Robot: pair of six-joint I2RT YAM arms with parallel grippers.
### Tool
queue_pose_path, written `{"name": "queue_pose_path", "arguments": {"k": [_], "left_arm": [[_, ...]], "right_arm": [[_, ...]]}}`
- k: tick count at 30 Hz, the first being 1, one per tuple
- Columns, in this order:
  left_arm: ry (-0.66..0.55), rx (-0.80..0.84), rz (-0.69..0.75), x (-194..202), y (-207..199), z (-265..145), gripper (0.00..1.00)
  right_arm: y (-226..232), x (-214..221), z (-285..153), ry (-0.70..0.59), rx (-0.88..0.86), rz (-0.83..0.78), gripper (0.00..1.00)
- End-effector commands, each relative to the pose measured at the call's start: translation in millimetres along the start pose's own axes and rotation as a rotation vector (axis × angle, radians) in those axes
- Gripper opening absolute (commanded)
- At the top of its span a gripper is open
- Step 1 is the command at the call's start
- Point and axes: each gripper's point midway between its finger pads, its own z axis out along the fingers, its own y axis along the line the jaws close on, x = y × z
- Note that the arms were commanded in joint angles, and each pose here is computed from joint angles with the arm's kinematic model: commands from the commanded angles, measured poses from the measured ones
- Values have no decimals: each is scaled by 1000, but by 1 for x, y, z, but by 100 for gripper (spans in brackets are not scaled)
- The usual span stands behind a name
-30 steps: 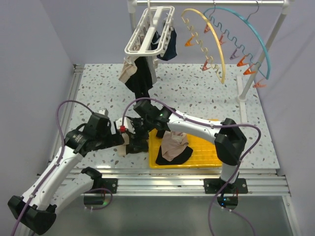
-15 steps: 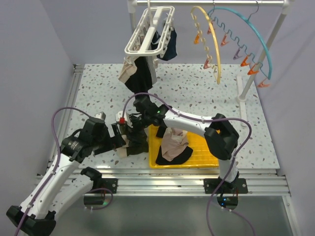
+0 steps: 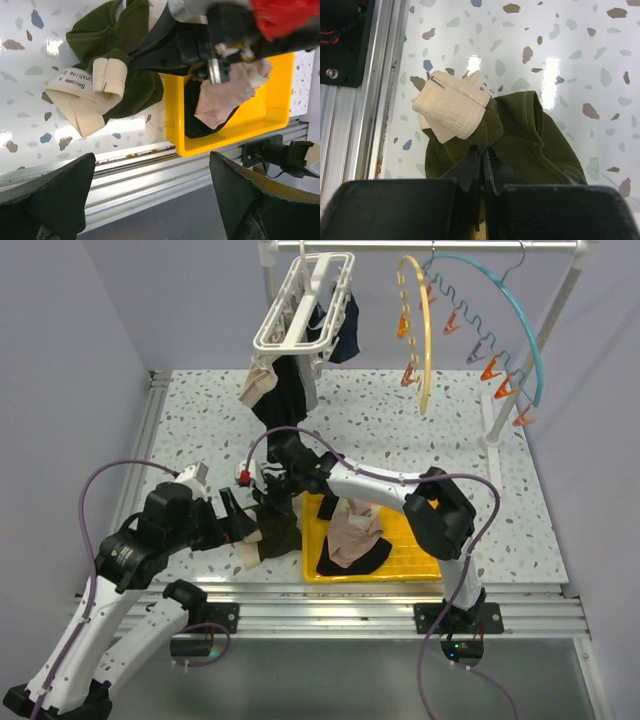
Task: Remove the underwear clipped to the hanger
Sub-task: Pick up the underwear from the center of the board.
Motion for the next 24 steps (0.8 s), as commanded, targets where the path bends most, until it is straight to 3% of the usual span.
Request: {"name": "queue_pose_path", "arguments": {"k": [1,8,11,19,24], "left_arm": [[-116,78,64,-24,-22,-36,100],[-467,109,104,-82,-35,-96,100],[-580,146,108,-98,-41,-111,100],[-758,165,147,-131,-48,-112,100],[-819,149,185,-147,-52,-106,100]], "right_arm": [[-13,-20,-29,-56,51,1,0],[43,-28,-100,-7,-160,-116,0],[64,-53,-139,-74,-136,-201,0],[90,-125,-269,-294,135,-300,0],[85,-132,-332,-346,374,-310,0]]}}
